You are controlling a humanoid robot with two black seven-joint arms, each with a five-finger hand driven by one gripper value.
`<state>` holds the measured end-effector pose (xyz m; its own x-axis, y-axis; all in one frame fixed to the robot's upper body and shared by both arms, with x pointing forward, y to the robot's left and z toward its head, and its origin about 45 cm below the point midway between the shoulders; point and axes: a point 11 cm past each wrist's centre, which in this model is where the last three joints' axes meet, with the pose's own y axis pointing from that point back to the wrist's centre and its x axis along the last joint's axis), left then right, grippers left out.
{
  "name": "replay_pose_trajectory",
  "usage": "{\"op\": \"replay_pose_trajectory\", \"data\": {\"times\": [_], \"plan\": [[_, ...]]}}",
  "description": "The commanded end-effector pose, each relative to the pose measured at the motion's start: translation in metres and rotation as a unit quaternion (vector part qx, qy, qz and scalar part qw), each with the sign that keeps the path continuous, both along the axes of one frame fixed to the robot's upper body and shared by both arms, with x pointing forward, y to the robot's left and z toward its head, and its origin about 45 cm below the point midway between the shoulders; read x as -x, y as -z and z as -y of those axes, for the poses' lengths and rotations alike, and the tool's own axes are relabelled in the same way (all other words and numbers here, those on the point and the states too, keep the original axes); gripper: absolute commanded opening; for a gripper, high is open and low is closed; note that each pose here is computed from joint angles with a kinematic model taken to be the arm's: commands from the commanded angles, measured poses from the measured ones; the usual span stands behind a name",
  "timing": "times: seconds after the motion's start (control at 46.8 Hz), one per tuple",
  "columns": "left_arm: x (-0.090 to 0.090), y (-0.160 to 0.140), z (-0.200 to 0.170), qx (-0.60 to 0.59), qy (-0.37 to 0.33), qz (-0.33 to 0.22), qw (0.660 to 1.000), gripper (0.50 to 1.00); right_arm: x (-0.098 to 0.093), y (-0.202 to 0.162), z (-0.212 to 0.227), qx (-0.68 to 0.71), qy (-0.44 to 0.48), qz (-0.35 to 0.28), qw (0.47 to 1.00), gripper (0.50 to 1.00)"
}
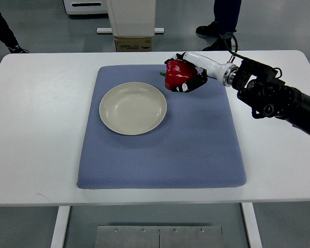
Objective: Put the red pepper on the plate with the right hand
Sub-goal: 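Lift the pepper with the right hand and carry it over the plate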
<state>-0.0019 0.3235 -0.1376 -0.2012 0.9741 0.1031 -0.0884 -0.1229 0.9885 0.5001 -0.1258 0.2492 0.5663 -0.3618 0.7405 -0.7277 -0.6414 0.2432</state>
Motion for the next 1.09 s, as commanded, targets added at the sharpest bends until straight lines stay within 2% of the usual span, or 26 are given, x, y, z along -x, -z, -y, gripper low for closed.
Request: {"op": "replay_pose_trajectory", "data": {"times": [0.0, 0.406, 0.684, 0.876, 1.068], "plan": [[0.001, 0.000, 0.000, 0.000, 0.000, 0.000, 1.000, 1.000, 0.001, -0.004, -0.015, -0.002, -0.010, 0.002, 1.000, 0.500], [0.000, 0.000, 0.000, 0.000, 0.000, 0.000, 1.000, 1.000, 0.003, -0.023, -0.031, -0.029, -0.037, 0.018, 0.999, 0.500], [0.000, 0.000, 0.000, 0.000, 0.000, 0.000, 1.000, 1.000, 0.020, -0.019, -0.054, -0.054, -0.082, 0.008, 0.995, 0.500], [0.000, 0.000, 0.000, 0.000, 0.000, 0.000, 1.000, 1.000, 0.047, -0.009, -0.080, -0.084, -0.127, -0.014, 0.988, 0.500], [0.000, 0.000, 0.000, 0.000, 0.000, 0.000, 1.000, 1.000, 0.063, 0.003, -0.090, -0.096, -0.141, -0.034, 0.985, 0.500]]}}
